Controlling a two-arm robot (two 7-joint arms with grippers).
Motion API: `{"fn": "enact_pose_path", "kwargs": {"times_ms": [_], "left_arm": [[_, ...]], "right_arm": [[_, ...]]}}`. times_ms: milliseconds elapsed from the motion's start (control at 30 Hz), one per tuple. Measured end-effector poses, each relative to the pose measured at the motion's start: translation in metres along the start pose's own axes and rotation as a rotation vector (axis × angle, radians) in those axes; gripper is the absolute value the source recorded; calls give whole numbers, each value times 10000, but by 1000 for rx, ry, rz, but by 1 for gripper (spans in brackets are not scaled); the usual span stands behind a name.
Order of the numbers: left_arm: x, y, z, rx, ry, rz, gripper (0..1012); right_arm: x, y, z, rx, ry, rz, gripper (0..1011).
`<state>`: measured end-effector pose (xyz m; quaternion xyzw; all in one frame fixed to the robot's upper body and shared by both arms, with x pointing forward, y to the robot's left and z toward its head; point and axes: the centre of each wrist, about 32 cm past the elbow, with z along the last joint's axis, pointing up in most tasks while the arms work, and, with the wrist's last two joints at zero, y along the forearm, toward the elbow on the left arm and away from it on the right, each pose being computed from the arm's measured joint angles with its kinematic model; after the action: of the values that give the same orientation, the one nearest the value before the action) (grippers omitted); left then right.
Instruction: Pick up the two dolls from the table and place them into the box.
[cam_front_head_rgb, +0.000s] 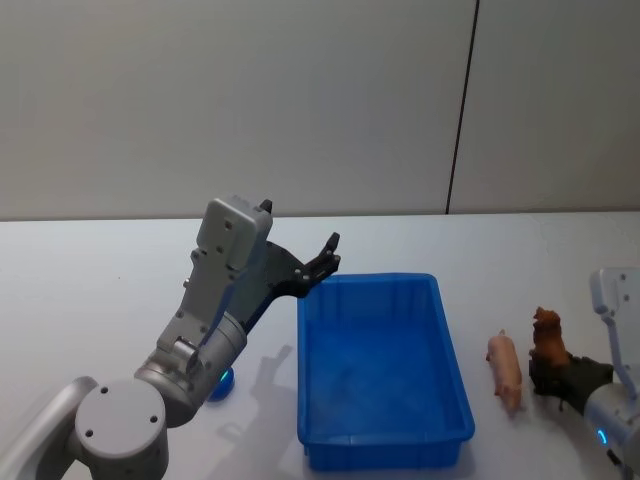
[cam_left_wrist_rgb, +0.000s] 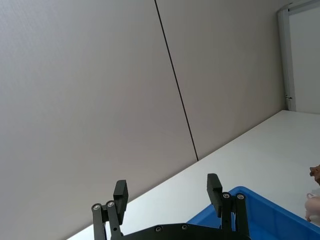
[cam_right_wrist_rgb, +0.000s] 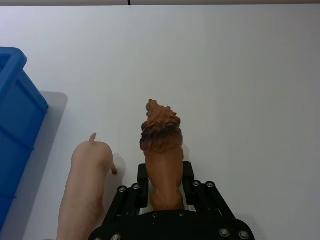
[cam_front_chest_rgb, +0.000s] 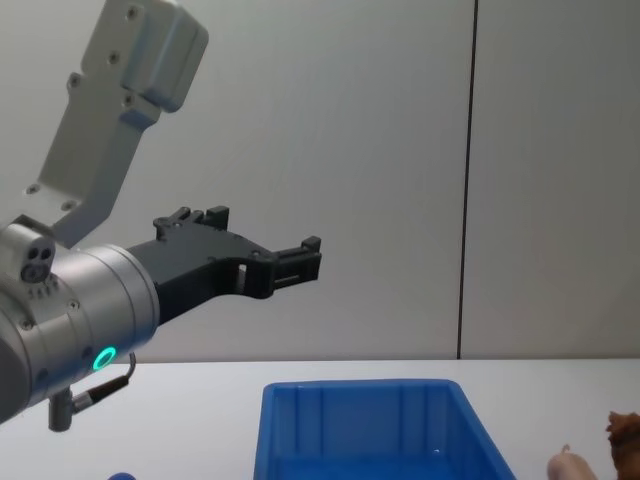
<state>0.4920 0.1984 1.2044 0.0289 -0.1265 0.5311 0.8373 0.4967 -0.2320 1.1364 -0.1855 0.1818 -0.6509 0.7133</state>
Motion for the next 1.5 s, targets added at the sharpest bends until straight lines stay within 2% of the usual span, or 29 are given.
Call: {"fn": "enact_pose_path", "kwargs": {"times_ms": [167,367,767,1100,1333,1500], "left_arm": [[0,0,0,0,0,0,1001],[0,0,0,0,0,0,1001],[0,0,0,0,0,0,1001],[0,0,0,0,0,0,1001],[0,0,0,0,0,0,1001],[0,0,0,0,0,0,1001]], "right_arm": [[-1,-1,5,16,-6,0,311],[-1,-20,36,58,-23,1,301],[-39,-95,181,203,-91,33,301],[-108,-149,363,309,-151,140,301],[-158,-158,471,333,-176,232,301],[-193,-151,543,327,-189,302,301]]}}
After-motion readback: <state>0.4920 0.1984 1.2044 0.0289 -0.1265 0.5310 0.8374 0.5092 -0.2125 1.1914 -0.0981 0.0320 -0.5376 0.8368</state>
